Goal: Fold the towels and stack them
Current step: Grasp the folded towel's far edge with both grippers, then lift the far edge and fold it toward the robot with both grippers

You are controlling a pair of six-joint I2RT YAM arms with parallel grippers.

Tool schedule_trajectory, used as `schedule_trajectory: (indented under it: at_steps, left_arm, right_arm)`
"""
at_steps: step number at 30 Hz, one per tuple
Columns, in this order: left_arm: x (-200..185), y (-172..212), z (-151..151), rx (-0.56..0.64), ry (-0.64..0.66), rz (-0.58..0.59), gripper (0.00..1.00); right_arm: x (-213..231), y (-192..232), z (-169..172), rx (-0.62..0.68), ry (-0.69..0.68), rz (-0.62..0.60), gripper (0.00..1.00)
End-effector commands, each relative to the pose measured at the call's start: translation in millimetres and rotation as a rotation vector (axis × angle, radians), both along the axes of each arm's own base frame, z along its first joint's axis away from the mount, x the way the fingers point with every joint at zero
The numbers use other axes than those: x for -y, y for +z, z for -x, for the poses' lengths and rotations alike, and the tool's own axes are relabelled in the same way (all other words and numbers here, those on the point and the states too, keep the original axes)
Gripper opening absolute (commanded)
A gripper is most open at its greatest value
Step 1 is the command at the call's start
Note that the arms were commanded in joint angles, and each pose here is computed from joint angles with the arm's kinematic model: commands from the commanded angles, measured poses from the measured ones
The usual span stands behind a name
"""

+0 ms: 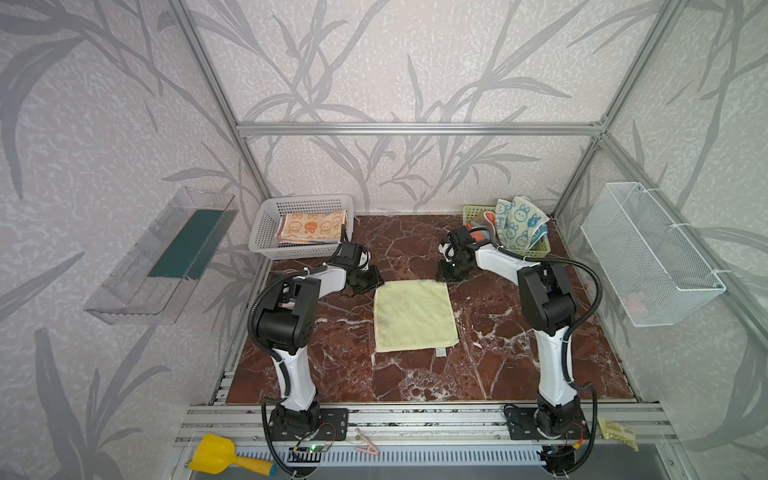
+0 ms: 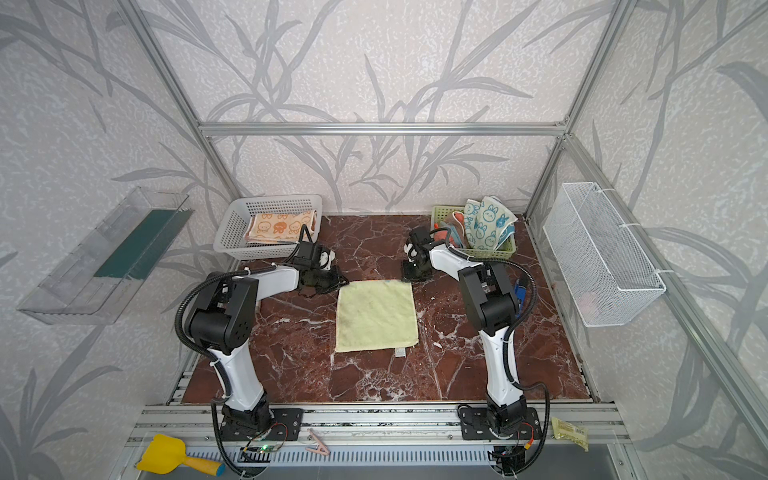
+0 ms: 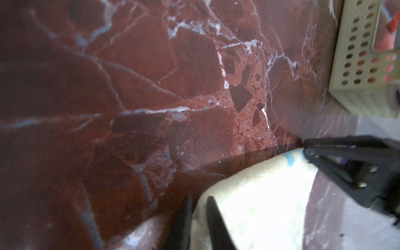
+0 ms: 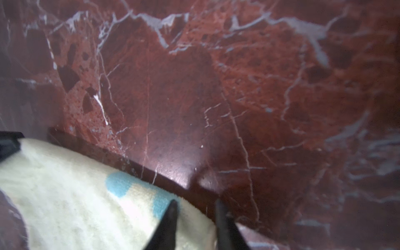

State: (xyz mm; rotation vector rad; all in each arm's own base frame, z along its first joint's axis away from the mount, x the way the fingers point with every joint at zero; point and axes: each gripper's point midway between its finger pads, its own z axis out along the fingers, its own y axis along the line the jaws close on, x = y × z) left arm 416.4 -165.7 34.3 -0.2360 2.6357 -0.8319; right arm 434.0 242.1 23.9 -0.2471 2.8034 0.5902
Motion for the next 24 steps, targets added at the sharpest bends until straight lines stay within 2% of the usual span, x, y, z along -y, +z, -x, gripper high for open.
schedule_trajectory:
  at_steps: [1,3,7,12,20,24]
  left_arm:
    - [-1,24,5,0.063,-0.032,-0.003,0.00]
    - [-1,41,6,0.123,-0.058,-0.010,0.00]
    - [-4,87,14,0.288,-0.112,-0.040,0.00]
    - [-10,144,35,0.502,-0.124,-0.071,0.00]
    - [-18,213,88,0.840,-0.095,-0.092,0.00]
    - [-21,234,115,0.891,-0.084,-0.096,0.00]
  right_arm:
    - [4,18,9,0.026,-0.003,0.006,0.08]
    - [10,34,8,0.074,-0.008,0.021,0.01]
    - [14,76,12,0.182,-0.006,0.009,0.00]
    - [13,124,35,0.310,0.016,0.012,0.00]
    - [16,213,99,0.616,0.028,0.006,0.00]
    - [31,241,134,0.713,-0.011,-0.022,0.00]
